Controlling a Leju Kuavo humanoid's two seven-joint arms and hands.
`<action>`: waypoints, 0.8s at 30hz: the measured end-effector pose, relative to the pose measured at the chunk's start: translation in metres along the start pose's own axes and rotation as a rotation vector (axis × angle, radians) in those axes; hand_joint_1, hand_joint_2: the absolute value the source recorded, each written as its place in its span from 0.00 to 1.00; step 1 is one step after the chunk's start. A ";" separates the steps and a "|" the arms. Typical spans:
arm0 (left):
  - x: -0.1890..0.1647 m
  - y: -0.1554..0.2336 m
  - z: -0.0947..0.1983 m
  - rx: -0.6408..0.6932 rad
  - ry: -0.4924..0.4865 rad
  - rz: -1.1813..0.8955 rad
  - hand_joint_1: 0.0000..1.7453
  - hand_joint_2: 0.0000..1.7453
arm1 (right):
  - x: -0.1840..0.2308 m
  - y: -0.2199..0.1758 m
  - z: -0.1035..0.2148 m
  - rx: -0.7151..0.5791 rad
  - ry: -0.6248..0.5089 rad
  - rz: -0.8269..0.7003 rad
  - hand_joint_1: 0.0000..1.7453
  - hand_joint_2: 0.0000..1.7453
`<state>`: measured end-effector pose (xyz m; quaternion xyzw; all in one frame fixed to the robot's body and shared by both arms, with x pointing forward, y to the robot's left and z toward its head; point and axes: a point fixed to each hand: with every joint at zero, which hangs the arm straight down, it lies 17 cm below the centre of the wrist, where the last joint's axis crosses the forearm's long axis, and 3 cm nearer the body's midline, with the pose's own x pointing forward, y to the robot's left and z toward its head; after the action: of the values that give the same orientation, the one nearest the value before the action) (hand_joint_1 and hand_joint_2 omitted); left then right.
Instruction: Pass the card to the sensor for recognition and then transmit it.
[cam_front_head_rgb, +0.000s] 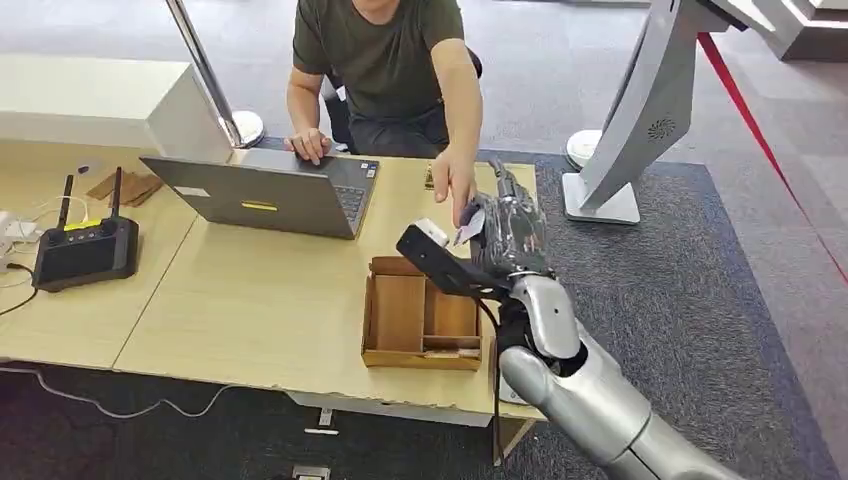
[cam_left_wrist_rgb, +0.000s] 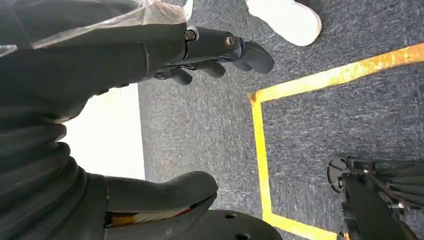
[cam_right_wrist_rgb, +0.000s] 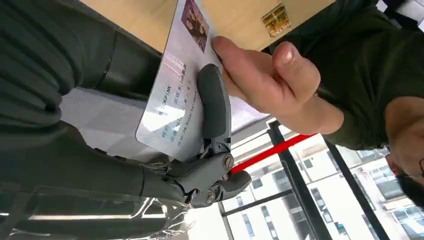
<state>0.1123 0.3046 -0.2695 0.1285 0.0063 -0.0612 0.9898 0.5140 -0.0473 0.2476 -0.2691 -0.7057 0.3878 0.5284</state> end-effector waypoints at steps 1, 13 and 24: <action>0.000 0.000 0.000 0.000 0.000 -0.001 0.00 1.00 | 0.000 0.000 0.000 0.001 0.001 0.002 1.00 1.00; 0.000 0.000 0.000 0.002 -0.001 -0.009 0.00 1.00 | -0.005 0.008 -0.002 0.014 0.012 0.023 1.00 1.00; -0.001 0.000 0.000 0.002 -0.001 -0.009 0.00 1.00 | -0.007 0.010 -0.003 0.018 0.017 0.029 1.00 1.00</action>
<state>0.1117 0.3046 -0.2696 0.1294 0.0063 -0.0658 0.9894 0.5187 -0.0468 0.2361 -0.2778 -0.6937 0.3994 0.5311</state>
